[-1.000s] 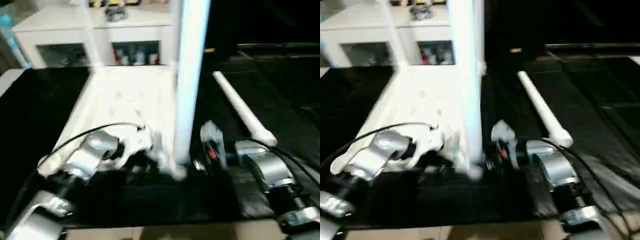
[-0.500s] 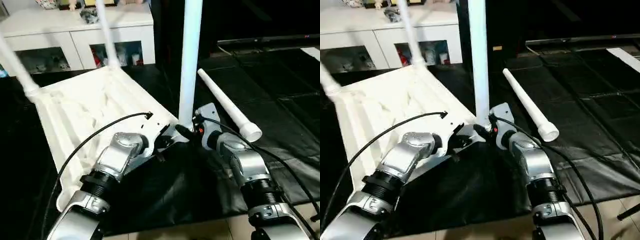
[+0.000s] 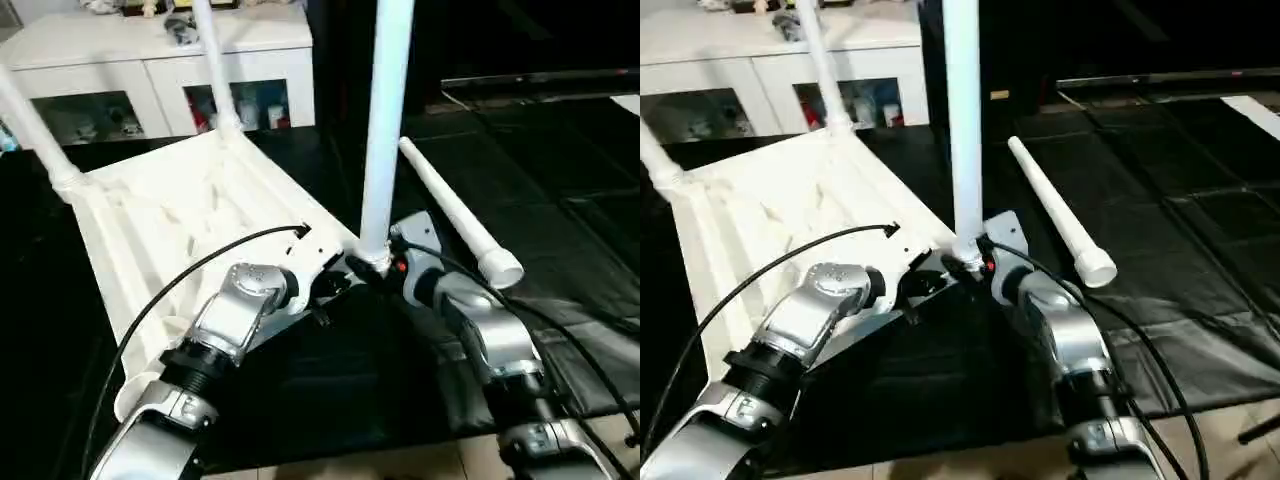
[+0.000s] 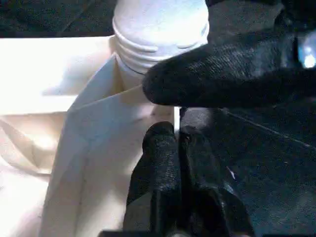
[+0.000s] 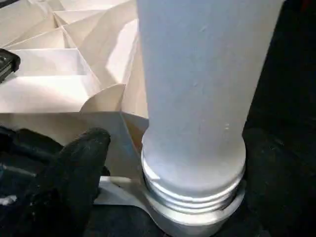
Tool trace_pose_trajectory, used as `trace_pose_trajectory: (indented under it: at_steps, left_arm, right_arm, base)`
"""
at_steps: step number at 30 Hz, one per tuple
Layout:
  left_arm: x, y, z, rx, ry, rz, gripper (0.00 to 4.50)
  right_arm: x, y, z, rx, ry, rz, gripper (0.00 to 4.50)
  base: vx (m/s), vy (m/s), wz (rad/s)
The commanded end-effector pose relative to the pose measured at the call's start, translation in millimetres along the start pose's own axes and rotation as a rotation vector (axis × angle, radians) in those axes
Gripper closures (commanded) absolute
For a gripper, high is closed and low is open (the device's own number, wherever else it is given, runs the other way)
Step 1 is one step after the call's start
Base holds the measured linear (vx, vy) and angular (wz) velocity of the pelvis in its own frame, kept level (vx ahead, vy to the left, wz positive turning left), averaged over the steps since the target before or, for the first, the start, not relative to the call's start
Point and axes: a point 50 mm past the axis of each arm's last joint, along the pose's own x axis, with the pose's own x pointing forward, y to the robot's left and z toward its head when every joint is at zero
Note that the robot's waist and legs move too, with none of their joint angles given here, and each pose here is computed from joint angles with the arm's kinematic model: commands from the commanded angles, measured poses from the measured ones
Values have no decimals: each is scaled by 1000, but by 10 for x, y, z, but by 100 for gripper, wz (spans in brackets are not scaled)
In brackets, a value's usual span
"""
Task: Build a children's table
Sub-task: Rotate leg to tighten, then rotate table base
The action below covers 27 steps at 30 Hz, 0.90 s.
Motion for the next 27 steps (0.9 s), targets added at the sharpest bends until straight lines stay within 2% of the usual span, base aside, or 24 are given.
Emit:
trace_pose_trajectory:
  at_steps: [1, 4, 6, 10, 11, 14, 17, 19, 21, 22, 24, 25, 26, 27]
  left_arm:
    - [-40, -15, 264, -14, -162, -27, 396]
    - [-55, 1, 260, -22, -189, -2, 393]
    - [-88, 15, 257, -58, -216, 9, 368]
    - [-167, 59, 290, -107, -250, 21, 368]
    - [-249, 104, 306, -116, -269, 24, 368]
    - [-307, 131, 306, -114, -274, 24, 368]
    - [-504, 243, 301, -90, -269, 63, 368]
    - [-744, 418, 276, -48, -214, 161, 368]
    - [-835, 485, 267, -39, -189, 201, 368]
    - [-1002, 625, 231, 15, -119, 306, 394]
    - [-1202, 795, 159, 84, -19, 449, 403]
    - [-1380, 919, 96, 107, 54, 553, 403]
    - [-1380, 919, 96, 107, 54, 553, 413]
    - [-1676, 1064, 0, 130, 169, 685, 427]
  right_arm:
    - [-63, 66, -58, 38, -13, 35, 0]
    - [-136, 95, -73, 38, -41, 80, 0]
    - [-216, 138, -77, 2, -72, 147, 0]
    - [-281, 98, -87, -1, -70, 149, 0]
    - [-320, 69, -78, 5, -66, 162, 0]
    - [-345, 62, -72, 4, -63, 184, 0]
    - [-383, 84, -69, -18, -47, 269, 0]
    - [-384, 142, -66, -51, -22, 334, 0]
    - [-373, 161, -65, -62, -14, 347, 0]
    - [-347, 200, -62, -66, -8, 365, 0]
    - [-308, 250, -69, -69, 4, 375, 0]
    - [-270, 286, -83, -74, 19, 374, 0]
    - [-270, 286, -83, -74, 19, 374, 0]
    - [-211, 339, -125, -77, 68, 370, 0]
  base:
    - [0, 0, 0]
    - [0, 0, 0]
    - [0, 0, 0]
    - [0, 0, 0]
    - [0, 0, 0]
    - [0, 0, 0]
    - [0, 0, 0]
    - [0, 0, 0]
    - [0, 0, 0]
    - [0, 0, 0]
    - [0, 0, 0]
    - [0, 0, 0]
    - [0, 0, 0]
    - [0, 0, 0]
